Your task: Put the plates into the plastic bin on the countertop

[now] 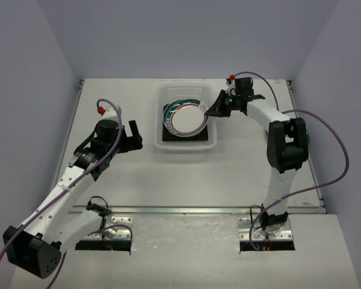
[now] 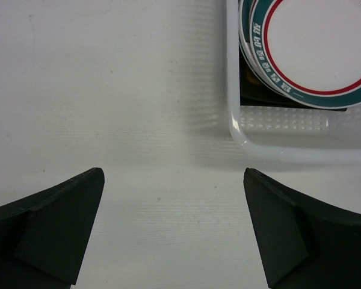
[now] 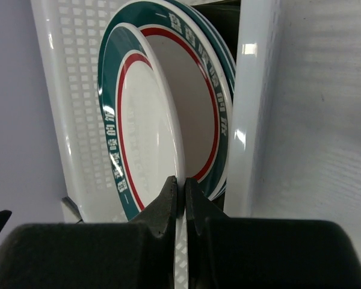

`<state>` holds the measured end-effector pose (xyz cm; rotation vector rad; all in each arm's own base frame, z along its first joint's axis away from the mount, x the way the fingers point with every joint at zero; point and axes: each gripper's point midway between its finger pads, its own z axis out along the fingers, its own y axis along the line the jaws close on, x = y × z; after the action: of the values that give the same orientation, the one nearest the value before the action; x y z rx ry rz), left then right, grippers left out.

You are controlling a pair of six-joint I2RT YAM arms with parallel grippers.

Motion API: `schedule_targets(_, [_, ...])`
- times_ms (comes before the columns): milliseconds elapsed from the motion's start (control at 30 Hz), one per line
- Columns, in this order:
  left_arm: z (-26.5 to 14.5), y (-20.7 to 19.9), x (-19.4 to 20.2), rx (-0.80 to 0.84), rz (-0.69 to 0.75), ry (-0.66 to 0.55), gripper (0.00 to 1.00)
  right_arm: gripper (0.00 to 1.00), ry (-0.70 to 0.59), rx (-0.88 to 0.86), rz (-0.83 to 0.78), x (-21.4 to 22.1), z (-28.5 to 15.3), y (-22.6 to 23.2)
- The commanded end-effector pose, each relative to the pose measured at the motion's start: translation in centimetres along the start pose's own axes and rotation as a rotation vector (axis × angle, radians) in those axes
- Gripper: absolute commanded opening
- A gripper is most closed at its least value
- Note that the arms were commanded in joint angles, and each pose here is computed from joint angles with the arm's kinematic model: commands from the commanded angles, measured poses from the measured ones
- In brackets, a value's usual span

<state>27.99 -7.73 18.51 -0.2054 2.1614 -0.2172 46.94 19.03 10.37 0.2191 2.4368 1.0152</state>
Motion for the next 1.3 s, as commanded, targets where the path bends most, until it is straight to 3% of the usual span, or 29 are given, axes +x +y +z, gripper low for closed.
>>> schedule_targets(0, [-0.2, -0.7, -1.1, 0.027, 0.004, -0.046, 1.0, 0.0, -0.087, -0.071, -0.097, -3.7, -1.2, 3.2])
schedule_targets(100, [-0.2, -0.8, -1.2, 0.032, 0.003, -0.047, 1.0, 0.04, -0.077, -0.056, -0.096, -4.1, -0.5, 2.8])
schedule_targets(133, [-0.2, -0.8, -1.1, 0.032, 0.004, -0.046, 1.0, 0.12, -0.068, -0.052, -0.092, -4.1, -0.3, 2.6])
schedule_targets(200, [-0.2, -0.8, -1.2, 0.031, 0.003, -0.047, 1.0, 0.43, -0.071, -0.054, -0.098, -4.6, -0.3, 2.9])
schedule_targets(233, [-0.2, -0.8, -1.2, 0.032, 0.002, -0.047, 1.0, 0.53, -0.073, -0.051, -0.1, -4.8, -0.3, 3.0])
schedule_targets(433, [-0.3, -1.0, -1.1, 0.041, 0.005, -0.042, 1.0, 0.81, -0.088, 0.084, -0.192, -6.4, -2.1, 3.0])
schedule_targets(533, [-0.3, -1.0, -1.1, 0.042, 0.004, -0.044, 1.0, 0.85, -0.116, 0.167, -0.236, -7.8, -3.3, 2.8])
schedule_targets(667, [-0.3, -1.0, -1.2, 0.042, 0.005, -0.047, 1.0, 0.92, -0.055, 0.243, -0.249, -7.4, -3.7, 2.2])
schedule_targets(733, [-0.4, -0.9, -1.3, 0.037, 0.004, -0.051, 1.0, 0.98, -0.136, 0.351, -0.222, -7.8, -6.1, 0.7])
schedule_targets(867, [-0.6, -0.9, -1.4, 0.039, 0.002, -0.059, 1.0, 0.99, -0.326, 0.51, -0.009, -7.1, -13.7, -4.9])
schedule_targets(933, [-0.6, -1.0, -1.4, 0.043, 0.002, -0.058, 1.0, 0.99, -0.353, 0.587, 0.121, -4.8, -16.4, -8.1])
schedule_targets(1033, [-0.4, -0.9, -1.2, 0.038, 0.005, -0.043, 1.0, 0.99, -0.453, 0.89, 0.308, -1.0, -22.4, -15.3])
schedule_targets(1100, [-0.3, -0.8, -1.0, 0.032, 0.007, -0.035, 1.0, 0.99, -0.506, 0.993, 0.421, 1.6, -24.8, -17.0])
schedule_targets(1200, [-0.3, -1.0, -0.9, 0.043, 0.007, -0.031, 1.0, 0.99, -0.585, 1.018, 0.612, 4.3, -26.9, -19.2])
schedule_targets(1267, [-0.5, -1.3, -1.0, 0.058, 0.008, -0.034, 1.0, 0.99, -0.648, 0.98, 0.847, 7.4, -27.5, -21.7])
